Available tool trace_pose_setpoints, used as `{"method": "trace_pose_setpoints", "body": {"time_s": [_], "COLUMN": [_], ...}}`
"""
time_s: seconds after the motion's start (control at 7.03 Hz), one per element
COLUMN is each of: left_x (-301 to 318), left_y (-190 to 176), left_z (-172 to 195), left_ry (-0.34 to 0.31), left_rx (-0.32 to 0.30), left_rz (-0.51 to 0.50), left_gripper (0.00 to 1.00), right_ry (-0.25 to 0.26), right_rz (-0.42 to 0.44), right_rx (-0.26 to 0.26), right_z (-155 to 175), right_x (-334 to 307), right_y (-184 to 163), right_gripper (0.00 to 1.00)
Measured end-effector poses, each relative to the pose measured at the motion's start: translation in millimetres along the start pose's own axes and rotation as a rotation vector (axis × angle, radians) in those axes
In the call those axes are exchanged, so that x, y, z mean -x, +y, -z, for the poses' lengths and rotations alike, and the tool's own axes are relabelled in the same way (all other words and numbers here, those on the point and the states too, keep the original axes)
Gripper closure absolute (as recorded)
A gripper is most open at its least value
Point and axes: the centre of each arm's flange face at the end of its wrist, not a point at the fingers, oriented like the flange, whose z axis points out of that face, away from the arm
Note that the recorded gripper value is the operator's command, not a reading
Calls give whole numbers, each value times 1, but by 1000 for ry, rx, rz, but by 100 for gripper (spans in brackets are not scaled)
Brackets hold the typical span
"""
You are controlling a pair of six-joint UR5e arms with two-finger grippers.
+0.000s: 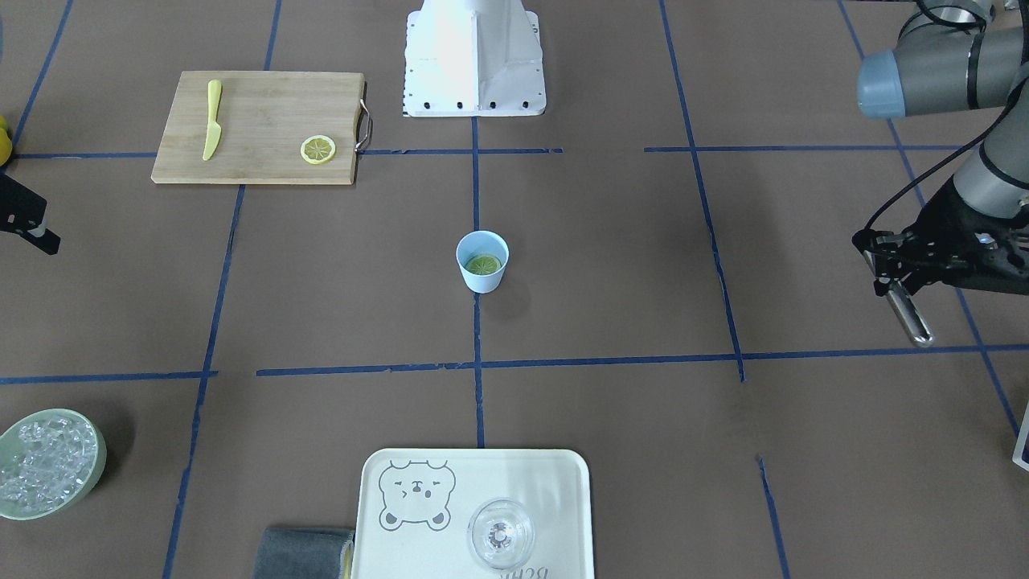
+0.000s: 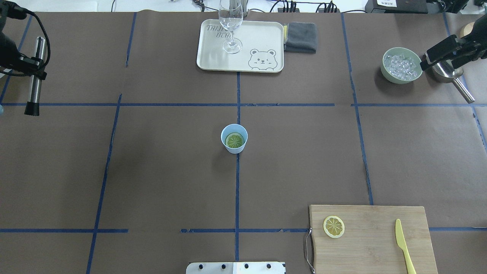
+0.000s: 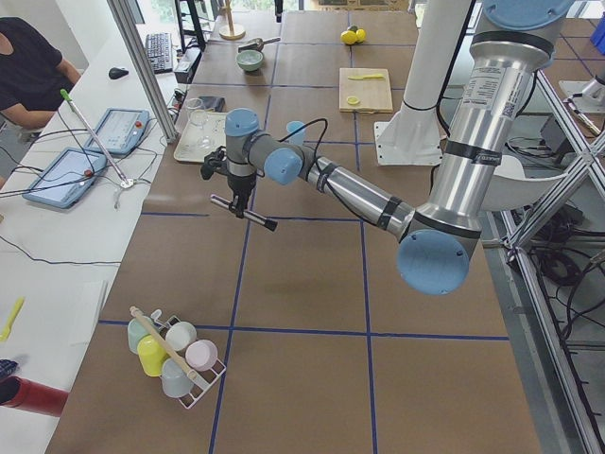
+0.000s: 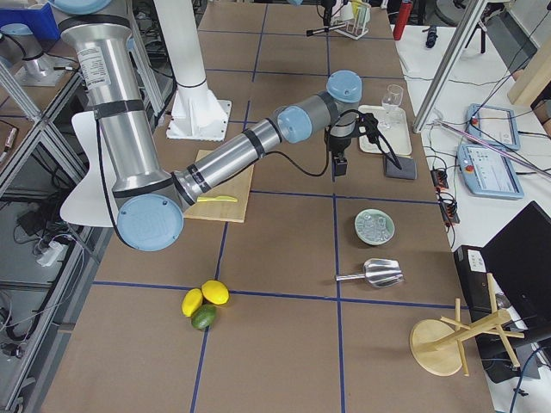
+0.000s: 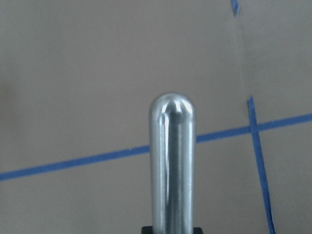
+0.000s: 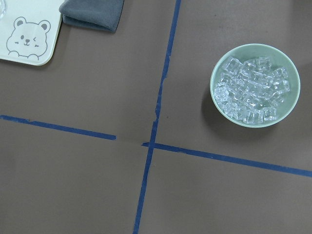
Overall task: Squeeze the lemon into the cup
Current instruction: 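Lift the steel rod upright with the left gripper toward the cup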
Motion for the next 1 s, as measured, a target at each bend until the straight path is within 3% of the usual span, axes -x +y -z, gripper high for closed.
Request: {"method": "trace_pose_setpoints", "body": {"time_s": [0.28,0.57,1.0], "left_x": [-29,-58,-146], "left_y": [1,10,38], "left_z": [55,102,87], "left_ry": [-22,0,53], "left_rx": [-156,-285,-440], "left_rz": [73,84,141], "left_gripper": [100,100,100], "right_ry": [-1,0,2], "right_rz": [-5,-13,-23], "right_rx": [3,7,11], "right_z": [1,0,-1], "right_x": [-1,-3,-6], "right_y": [5,8,11], "right_gripper": [0,0,0]}}
